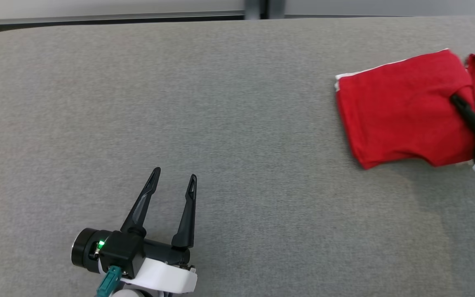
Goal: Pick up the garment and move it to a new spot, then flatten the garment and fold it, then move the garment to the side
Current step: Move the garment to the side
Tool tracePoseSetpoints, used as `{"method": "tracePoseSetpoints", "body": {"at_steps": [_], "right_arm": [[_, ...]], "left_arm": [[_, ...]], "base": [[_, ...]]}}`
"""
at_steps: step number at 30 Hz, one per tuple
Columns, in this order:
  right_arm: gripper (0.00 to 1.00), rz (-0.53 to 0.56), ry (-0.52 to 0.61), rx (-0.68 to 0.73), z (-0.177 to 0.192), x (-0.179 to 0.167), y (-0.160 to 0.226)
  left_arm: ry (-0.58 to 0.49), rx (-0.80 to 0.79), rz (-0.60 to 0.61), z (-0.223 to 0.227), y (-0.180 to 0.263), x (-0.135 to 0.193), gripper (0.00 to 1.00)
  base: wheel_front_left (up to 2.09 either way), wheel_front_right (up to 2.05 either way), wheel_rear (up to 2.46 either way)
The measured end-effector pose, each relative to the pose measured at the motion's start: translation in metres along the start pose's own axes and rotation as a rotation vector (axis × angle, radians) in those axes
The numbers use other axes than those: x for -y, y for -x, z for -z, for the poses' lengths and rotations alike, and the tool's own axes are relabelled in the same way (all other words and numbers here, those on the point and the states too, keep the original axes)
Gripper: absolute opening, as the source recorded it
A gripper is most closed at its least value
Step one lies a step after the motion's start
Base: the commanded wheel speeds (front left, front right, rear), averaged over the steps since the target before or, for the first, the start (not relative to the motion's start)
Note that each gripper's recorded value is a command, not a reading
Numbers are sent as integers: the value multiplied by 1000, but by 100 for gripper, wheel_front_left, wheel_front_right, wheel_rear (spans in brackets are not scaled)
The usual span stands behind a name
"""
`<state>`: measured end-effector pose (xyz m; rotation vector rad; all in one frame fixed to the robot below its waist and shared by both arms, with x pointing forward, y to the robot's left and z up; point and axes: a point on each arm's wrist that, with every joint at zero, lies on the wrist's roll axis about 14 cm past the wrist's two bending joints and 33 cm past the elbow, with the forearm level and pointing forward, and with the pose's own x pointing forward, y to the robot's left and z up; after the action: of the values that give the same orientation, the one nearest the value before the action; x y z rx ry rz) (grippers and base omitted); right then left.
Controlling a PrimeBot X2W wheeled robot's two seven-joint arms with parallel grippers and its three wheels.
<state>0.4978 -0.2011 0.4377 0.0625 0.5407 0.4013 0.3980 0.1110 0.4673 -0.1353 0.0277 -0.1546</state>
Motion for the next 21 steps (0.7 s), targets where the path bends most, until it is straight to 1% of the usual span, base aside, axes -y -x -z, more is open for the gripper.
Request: {"method": "tracePoseSetpoints", "body": {"at_steps": [3, 7, 12, 16, 21], "right_arm": [[0, 60, 37, 28, -10, 23, 20], [0, 147, 123, 24, -19, 56, 43], [0, 226, 155, 14, -19, 84, 56], [0, 301, 176, -31, -12, 112, 65], [0, 351, 152, -78, -3, 131, 69]], "left_arm": [[7, -3, 42, 3, -6, 12, 100], [8, -10, 85, 8, -15, 23, 100], [16, -27, 124, 17, -24, 32, 100], [14, -27, 147, 20, -32, 35, 100], [0, -48, 145, 29, -34, 30, 100]], "base": [[0, 0, 0], [0, 0, 0], [0, 0, 0], [0, 0, 0], [0, 0, 0]]}}
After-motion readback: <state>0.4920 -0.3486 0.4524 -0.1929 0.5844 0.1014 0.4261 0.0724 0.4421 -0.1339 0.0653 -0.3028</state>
